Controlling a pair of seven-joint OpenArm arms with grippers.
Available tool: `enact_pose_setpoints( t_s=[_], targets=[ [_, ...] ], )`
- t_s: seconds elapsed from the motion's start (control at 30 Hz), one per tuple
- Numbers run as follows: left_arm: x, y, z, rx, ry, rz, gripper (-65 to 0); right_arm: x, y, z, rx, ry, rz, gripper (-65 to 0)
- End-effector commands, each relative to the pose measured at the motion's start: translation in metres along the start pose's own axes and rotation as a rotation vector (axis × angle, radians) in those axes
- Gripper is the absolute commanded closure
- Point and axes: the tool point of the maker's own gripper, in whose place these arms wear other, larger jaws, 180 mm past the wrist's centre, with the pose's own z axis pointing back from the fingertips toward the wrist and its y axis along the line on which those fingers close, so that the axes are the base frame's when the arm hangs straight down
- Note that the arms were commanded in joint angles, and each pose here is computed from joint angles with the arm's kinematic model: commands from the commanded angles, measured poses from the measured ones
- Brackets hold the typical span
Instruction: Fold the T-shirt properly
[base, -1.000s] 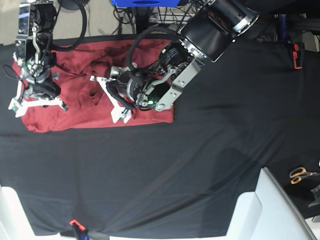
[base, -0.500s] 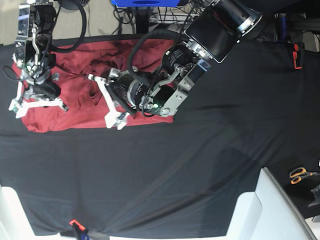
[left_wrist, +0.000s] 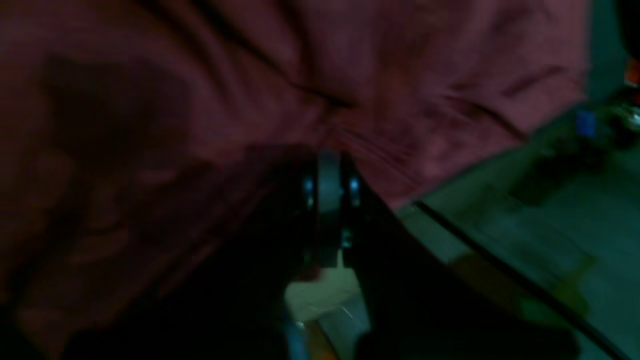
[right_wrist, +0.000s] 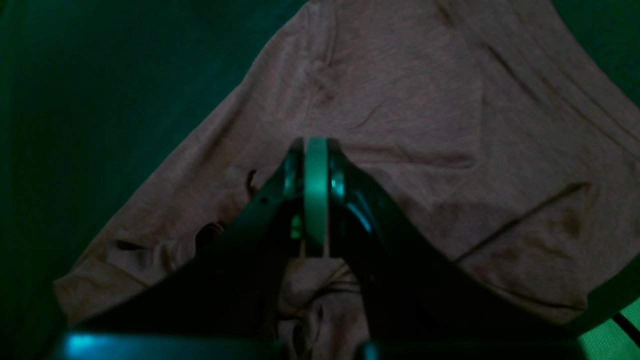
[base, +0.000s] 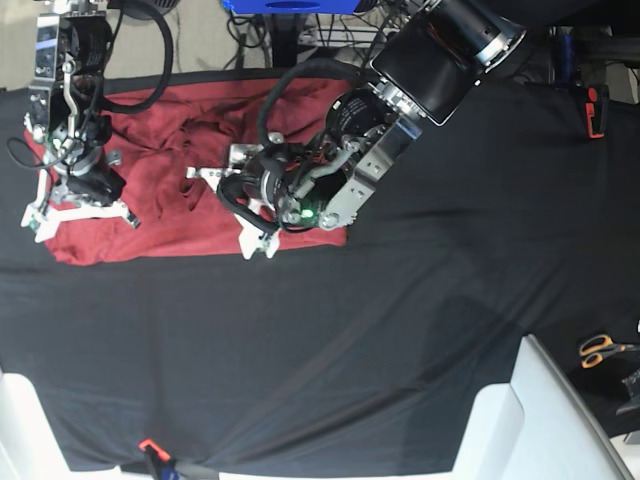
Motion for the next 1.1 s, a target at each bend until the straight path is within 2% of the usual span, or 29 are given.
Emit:
enact_pose_setpoints(
  t_s=[0.0, 0.3, 0.47, 0.6, 0.9, 1.07],
  targets=[
    [0.009, -0.009, 0.005, -0.014, -0.021, -0.014, 0.0, 0.014, 0.005, 0.002, 0.014, -0.044, 0.006, -0.2],
    [0.007, -0.002, 0.004, 0.008, -0.017, -0.018, 0.0, 0.014, 0.004, 0.002, 0.013, -0.045, 0.005, -0.2],
    [-0.005, 0.013, -0.009, 0.042, 0.037, 0.008, 0.0, 0.014, 0.005, 0.002, 0.015, -0.044, 0.005, -0.2],
    [-0.016, 0.0, -0.014, 0.036, 0.064, -0.092, 0.0, 0.014, 0.005, 0.002, 0.015, -0.044, 0.005, -0.2],
    [-0.019, -0.016, -0.015, 0.002, 0.066, -0.126, 0.0, 0.009, 0.008, 0.002, 0.019, -0.037, -0.012, -0.2],
    [-0.023, -0.024, -0.016, -0.041, 0.075, -0.202, 0.0, 0.009, 0.009, 0.002, 0.021, -0.035, -0.012, -0.2]
  ],
)
